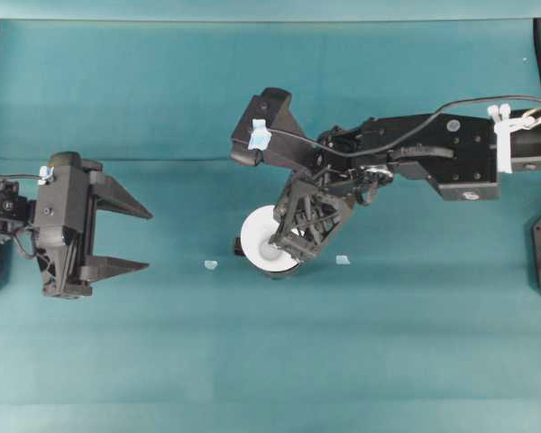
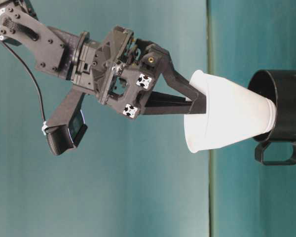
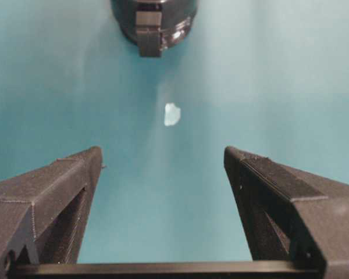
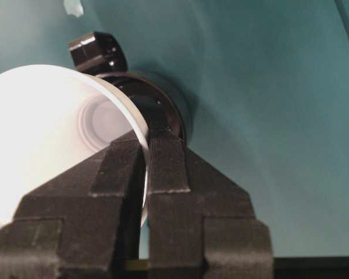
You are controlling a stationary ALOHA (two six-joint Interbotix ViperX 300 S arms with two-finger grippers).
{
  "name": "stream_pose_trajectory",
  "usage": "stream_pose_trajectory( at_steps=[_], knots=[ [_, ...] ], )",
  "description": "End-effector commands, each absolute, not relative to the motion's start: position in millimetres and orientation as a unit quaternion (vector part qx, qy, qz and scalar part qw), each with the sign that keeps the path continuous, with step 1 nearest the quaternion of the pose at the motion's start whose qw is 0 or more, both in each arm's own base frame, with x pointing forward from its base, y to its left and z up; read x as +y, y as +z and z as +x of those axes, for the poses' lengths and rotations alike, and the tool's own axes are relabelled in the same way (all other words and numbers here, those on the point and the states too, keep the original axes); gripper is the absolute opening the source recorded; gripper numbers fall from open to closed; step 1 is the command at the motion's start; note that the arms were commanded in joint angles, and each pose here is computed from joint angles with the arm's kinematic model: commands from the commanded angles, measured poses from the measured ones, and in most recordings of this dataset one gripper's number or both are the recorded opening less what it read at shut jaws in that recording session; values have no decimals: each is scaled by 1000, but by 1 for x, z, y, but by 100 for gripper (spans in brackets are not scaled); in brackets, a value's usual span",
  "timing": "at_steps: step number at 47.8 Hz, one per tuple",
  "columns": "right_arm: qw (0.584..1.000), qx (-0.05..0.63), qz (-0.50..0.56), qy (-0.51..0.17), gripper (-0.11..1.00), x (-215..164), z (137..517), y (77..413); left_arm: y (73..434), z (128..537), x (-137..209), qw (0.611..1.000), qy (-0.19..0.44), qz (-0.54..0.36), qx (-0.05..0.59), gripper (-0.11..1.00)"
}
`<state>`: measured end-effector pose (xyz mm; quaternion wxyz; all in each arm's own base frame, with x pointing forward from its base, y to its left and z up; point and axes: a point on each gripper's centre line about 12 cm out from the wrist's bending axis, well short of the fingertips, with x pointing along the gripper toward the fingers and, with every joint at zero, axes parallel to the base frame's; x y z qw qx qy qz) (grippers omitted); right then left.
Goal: Put the paper cup into the moved cup holder.
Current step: 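Lower the paper cup into the cup holder and release it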
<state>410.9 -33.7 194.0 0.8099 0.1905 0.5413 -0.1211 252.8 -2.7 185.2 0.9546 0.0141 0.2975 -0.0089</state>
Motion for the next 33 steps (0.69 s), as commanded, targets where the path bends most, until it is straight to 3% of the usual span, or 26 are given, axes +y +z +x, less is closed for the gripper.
stream_pose_trajectory(
  at_steps=[1,33],
  knots=[
    [814,535,192,-120,-9,-33,411,198,191,256,-3,958,-10,14,287,85],
    [812,538,195,-118,-8,-31,410,196,191,256,-3,958,-10,14,287,85]
  ],
)
